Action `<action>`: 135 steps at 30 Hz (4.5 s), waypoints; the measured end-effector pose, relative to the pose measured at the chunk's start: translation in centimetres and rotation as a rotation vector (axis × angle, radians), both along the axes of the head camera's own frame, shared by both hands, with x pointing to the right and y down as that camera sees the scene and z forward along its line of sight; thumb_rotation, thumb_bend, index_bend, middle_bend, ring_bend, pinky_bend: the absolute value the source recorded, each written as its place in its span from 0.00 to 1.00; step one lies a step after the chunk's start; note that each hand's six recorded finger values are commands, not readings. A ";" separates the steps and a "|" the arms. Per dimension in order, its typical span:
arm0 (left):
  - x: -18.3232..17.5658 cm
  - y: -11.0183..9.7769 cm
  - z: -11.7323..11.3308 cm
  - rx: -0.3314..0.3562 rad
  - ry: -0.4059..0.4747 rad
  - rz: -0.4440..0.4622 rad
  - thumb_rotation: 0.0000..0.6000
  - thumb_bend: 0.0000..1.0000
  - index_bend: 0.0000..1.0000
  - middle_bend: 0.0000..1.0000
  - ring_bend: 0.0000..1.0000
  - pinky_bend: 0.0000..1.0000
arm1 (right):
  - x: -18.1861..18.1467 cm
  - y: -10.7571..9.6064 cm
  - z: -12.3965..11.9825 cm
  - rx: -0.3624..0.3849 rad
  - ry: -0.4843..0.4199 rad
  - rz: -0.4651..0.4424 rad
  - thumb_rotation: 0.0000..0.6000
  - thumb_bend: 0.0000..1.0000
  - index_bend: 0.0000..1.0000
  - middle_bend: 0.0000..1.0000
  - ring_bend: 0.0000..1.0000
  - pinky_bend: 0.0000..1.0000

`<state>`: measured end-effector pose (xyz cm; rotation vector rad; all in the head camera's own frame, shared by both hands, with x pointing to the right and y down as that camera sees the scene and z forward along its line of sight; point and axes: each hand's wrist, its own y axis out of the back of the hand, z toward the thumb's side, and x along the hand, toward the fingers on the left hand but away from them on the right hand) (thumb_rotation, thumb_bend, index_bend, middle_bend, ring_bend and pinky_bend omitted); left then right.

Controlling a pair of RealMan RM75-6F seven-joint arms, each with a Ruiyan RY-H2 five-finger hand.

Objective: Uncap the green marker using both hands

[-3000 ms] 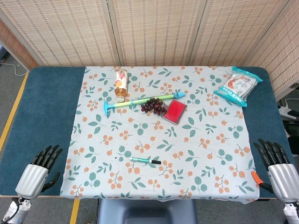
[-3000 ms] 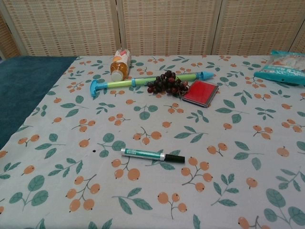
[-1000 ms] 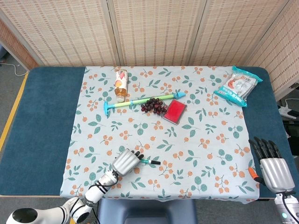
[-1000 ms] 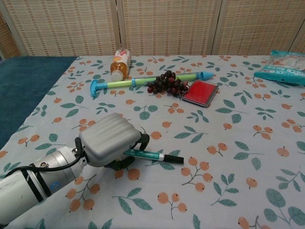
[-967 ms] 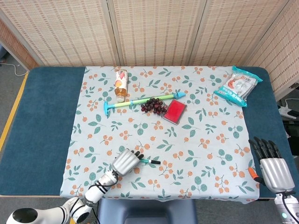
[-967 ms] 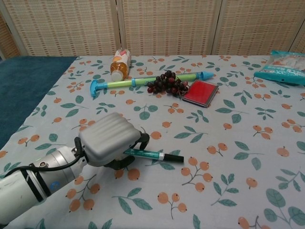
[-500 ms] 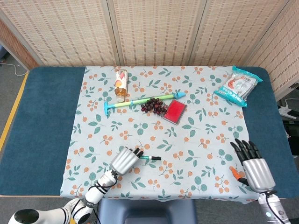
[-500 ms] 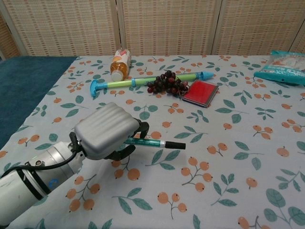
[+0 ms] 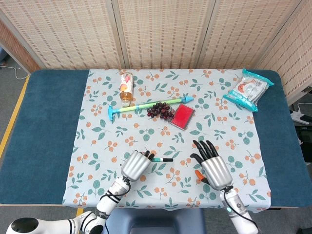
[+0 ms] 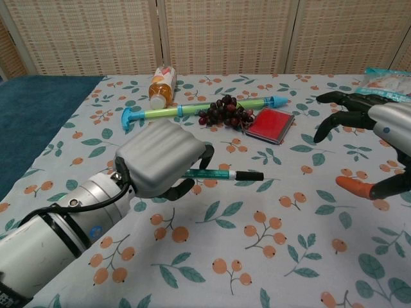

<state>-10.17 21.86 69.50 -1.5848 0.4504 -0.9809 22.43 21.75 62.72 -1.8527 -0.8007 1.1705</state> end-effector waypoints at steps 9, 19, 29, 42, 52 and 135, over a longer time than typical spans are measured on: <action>1.2 0.3 -1.5 -0.022 0.048 -0.008 1.00 0.51 0.91 1.00 0.83 1.00 | -4.4 -1.2 1.6 0.021 -0.025 0.001 1.00 0.21 0.38 0.00 0.00 0.00; 1.6 0.5 -2.1 0.005 0.054 0.014 1.00 0.51 0.91 1.00 0.83 1.00 | -5.1 -0.1 2.3 -0.020 -0.032 -0.002 1.00 0.21 0.42 0.01 0.00 0.00; 2.1 1.0 -2.3 0.000 0.079 0.027 1.00 0.51 0.91 1.00 0.83 1.00 | -5.6 0.1 3.2 -0.026 -0.042 0.006 1.00 0.21 0.47 0.02 0.00 0.00; 1.9 0.7 -2.2 0.001 0.087 0.020 1.00 0.51 0.91 1.00 0.83 1.00 | -5.7 0.3 3.8 -0.045 -0.042 0.012 1.00 0.21 0.51 0.04 0.00 0.00; 1.9 0.9 -1.9 -0.007 0.078 0.024 1.00 0.51 0.91 1.00 0.83 1.00 | -5.8 0.2 3.8 -0.046 -0.054 0.019 1.00 0.21 0.51 0.05 0.00 0.00; 1.7 1.4 -2.5 -0.241 0.218 -0.121 1.00 0.67 0.91 1.00 0.84 1.00 | -5.6 -1.1 1.9 0.146 -0.263 0.130 1.00 0.42 0.96 0.50 0.17 0.02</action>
